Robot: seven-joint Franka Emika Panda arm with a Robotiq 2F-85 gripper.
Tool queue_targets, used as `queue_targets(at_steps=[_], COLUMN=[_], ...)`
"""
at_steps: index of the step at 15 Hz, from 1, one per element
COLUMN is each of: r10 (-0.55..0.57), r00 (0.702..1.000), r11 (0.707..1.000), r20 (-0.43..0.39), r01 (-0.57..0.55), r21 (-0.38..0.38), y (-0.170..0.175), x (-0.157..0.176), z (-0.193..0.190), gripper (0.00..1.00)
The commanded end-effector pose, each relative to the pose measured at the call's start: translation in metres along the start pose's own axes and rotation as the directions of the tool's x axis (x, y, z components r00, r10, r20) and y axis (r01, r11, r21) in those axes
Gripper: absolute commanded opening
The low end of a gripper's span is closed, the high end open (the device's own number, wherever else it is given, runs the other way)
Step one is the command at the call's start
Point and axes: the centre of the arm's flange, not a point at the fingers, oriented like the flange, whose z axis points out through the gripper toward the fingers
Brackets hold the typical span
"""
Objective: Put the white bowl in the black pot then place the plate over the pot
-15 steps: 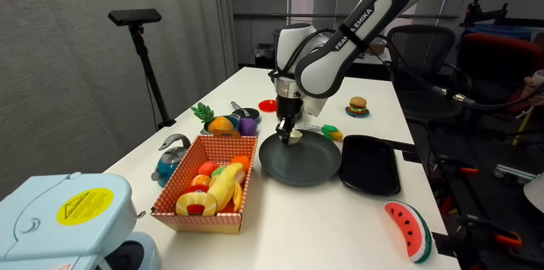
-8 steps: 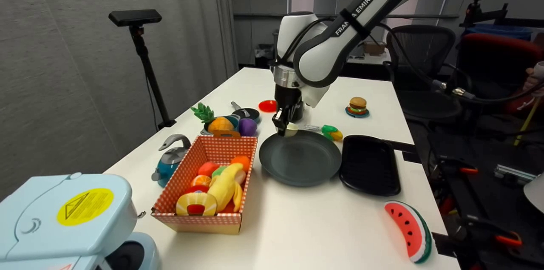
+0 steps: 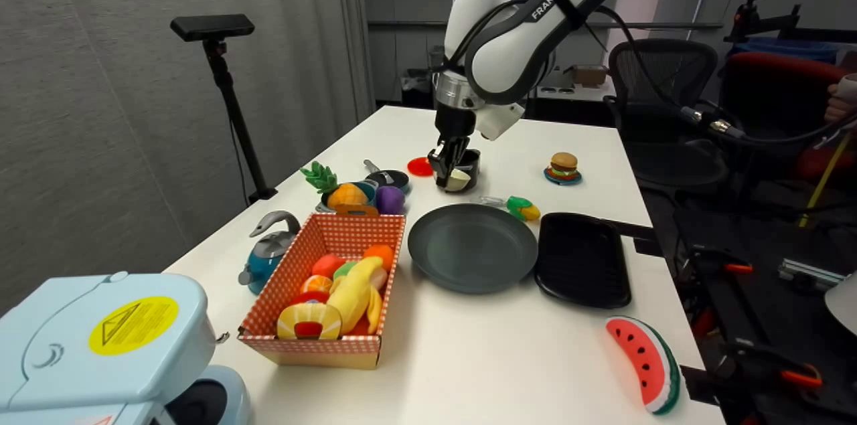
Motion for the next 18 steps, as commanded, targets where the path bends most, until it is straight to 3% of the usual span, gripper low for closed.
queue_targets(at_steps=[1, 18], r10=[0.057, 0.232], r00=[0.998, 0.973], r11=[0.998, 0.972], r20=[-0.008, -0.014], r01=[-0.057, -0.233], r21=[0.007, -0.032], y=[0.024, 0.1], x=[0.0, 0.034], z=[-0.026, -0.046], gripper=[0.01, 0.01])
